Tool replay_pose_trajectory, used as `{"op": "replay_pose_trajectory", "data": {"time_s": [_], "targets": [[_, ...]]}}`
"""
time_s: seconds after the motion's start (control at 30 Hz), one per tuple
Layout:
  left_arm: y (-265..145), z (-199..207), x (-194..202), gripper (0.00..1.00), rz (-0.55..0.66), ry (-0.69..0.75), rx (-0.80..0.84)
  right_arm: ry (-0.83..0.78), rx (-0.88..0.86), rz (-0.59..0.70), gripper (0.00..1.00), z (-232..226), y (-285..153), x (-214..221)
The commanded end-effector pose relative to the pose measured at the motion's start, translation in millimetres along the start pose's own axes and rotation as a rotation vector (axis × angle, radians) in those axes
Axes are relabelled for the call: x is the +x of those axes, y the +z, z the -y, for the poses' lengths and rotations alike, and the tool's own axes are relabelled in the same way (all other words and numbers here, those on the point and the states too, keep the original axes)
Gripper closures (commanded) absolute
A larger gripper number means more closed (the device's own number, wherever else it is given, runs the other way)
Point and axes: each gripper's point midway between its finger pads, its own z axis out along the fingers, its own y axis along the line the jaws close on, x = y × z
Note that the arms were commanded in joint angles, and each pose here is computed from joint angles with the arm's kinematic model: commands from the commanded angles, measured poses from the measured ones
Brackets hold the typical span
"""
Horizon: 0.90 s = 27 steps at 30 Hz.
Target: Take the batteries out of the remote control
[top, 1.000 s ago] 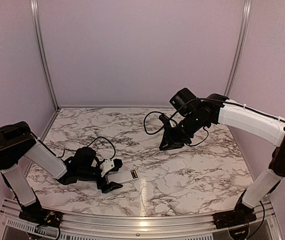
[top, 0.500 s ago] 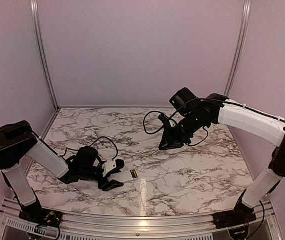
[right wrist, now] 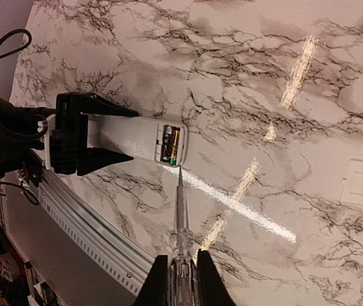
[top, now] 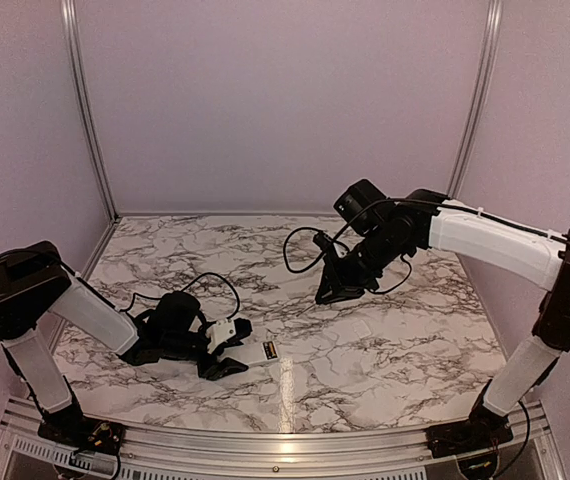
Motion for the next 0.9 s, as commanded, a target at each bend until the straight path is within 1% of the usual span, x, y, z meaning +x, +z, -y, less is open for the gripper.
{"op": "replay_pose_trajectory", "data": {"time_s": [0.0, 0.13, 0.27, 0.43, 0.6, 0.7, 0.87], "targets": [[-4, -10, 10, 0.45, -0.088, -0.017, -0.084, -0.042, -0.011, 0.018, 1.0, -8, 1, -15], [-10, -16, 7, 0.46, -0.102, 0.0, -0.147, -0.068, -0.01, -0.004, 1.0, -11, 8, -15], [-16, -15, 2, 0.46, -0.103, 0.034, -0.171, -0.114, 0.001, -0.028, 1.0, -12, 17, -11], [-22, -18, -8, 0.46, -0.085, 0.075, -0.193, -0.266, 0.007, -0.044, 1.0, -20, 25, -10], [-24, -20, -16, 0.46, -0.073, 0.105, -0.209, -0.44, 0.047, 0.021, 1.0, -25, 22, -22], [-26, -19, -25, 0.46, -0.056, 0.125, -0.206, -0.516, 0.051, 0.057, 1.0, -28, 16, -29], [-38, -21, -47, 0.46, -0.012, 0.18, -0.24, -0.623, 0.05, 0.078, 1.0, -32, 9, -26]]}}
